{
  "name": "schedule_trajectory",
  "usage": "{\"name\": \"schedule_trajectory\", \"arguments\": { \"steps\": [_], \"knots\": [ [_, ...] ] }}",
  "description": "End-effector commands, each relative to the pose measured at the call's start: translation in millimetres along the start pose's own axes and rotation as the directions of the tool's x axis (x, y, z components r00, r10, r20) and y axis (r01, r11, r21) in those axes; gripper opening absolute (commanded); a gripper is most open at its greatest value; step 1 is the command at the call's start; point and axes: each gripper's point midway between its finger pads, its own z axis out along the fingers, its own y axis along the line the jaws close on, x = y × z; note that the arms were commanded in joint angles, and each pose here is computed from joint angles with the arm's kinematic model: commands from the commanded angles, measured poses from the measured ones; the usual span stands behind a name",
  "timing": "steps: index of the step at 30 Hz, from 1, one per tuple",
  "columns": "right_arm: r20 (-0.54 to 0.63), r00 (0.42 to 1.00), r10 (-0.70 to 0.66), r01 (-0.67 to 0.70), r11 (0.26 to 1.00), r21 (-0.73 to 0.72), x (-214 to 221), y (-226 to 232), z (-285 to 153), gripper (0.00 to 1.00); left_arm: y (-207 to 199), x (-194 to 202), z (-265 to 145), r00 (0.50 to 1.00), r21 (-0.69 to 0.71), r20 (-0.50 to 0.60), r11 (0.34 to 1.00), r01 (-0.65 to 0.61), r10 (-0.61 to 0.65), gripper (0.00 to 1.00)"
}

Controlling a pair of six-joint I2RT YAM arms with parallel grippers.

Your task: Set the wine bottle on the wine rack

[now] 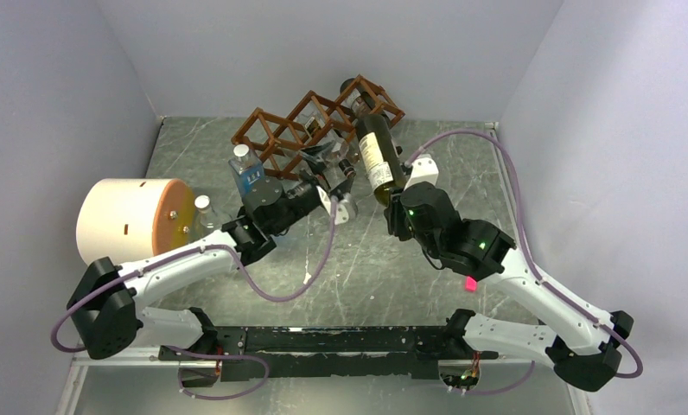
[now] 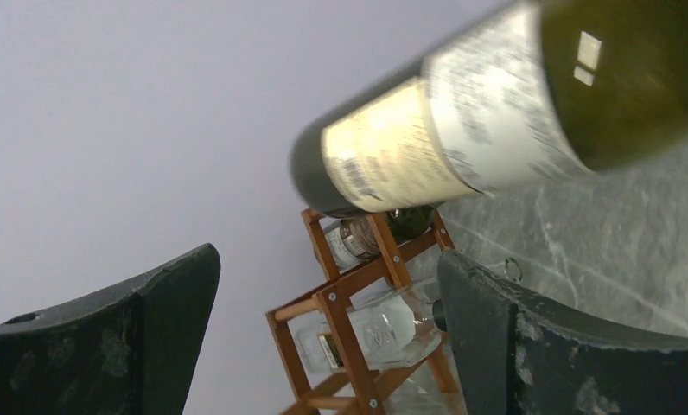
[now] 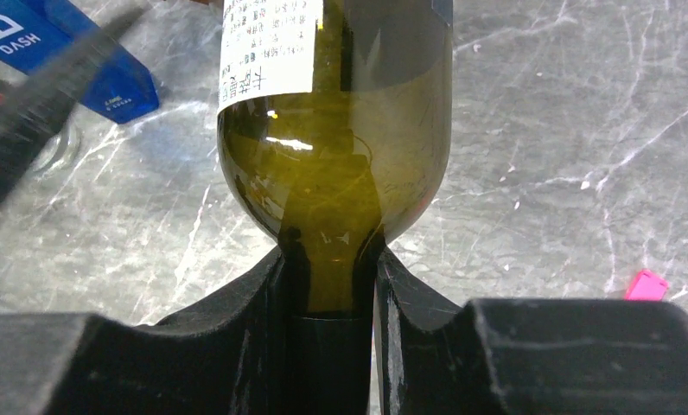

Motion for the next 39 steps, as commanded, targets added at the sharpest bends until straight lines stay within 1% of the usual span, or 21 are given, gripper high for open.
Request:
{"name": "schedule_trajectory", "arguments": {
  "steps": [1, 3, 5, 7, 10, 12, 15, 20, 25, 29, 33, 39],
  "knots": [
    [0.109, 0.989, 0.099, -0.092, 0.994, -0.063, -29, 13, 6, 0.0, 84, -13, -18, 0.929, -0.34, 0.042, 0.869, 0.361, -0.369, 1.0],
    [0.093, 0.99, 0.106, -0.098, 0.991, -0.092, -24, 18, 12, 0.0, 107, -4, -25, 0.869, -0.444, 0.023, 0.774, 0.452, -0.494, 0.99],
    [0.071, 0.992, 0.106, -0.096, 0.988, -0.122, -19, 21, 19, 0.0, 118, -1, -31, 0.824, -0.487, 0.026, 0.713, 0.504, -0.565, 1.0],
    [0.061, 0.994, 0.088, -0.076, 0.981, -0.181, -16, 31, 23, 0.0, 122, -2, -37, 0.793, -0.498, 0.025, 0.68, 0.538, -0.609, 1.0],
    [0.044, 0.998, 0.039, -0.024, 0.952, -0.305, -7, 56, 27, 0.0, 128, 1, -47, 0.716, -0.533, -0.003, 0.607, 0.59, -0.699, 1.0],
    [0.028, 1.0, 0.013, -0.002, 0.928, -0.373, -3, 71, 30, 0.0, 133, 2, -55, 0.675, -0.562, -0.023, 0.568, 0.601, -0.737, 1.0],
    [-0.003, 1.0, -0.017, 0.014, 0.907, -0.421, 6, 84, 39, 0.0, 136, -2, -62, 0.627, -0.567, -0.01, 0.521, 0.638, -0.779, 1.0],
    [-0.012, 1.0, -0.007, 0.001, 0.895, -0.445, 11, 99, 59, 0.0, 130, -6, -72, 0.593, -0.549, 0.014, 0.489, 0.678, -0.805, 1.0],
    [-0.019, 1.0, 0.001, -0.01, 0.882, -0.471, 14, 117, 83, 0.0, 126, -3, -78, 0.563, -0.561, 0.0, 0.466, 0.684, -0.826, 0.99],
    [-0.026, 1.0, 0.015, -0.026, 0.866, -0.499, 15, 131, 95, 0.0, 125, -1, -84, 0.555, -0.571, 0.003, 0.454, 0.684, -0.832, 1.0],
    [-0.031, 0.999, 0.043, -0.052, 0.857, -0.513, 13, 141, 103, 0.0, 129, 2, -92, 0.549, -0.6, 0.037, 0.421, 0.68, -0.835, 1.0],
    [-0.026, 0.997, 0.07, -0.073, 0.854, -0.515, 9, 152, 113, 0.0, 131, 1, -100, 0.549, -0.607, 0.041, 0.416, 0.677, -0.834, 1.0]
  ]
}}
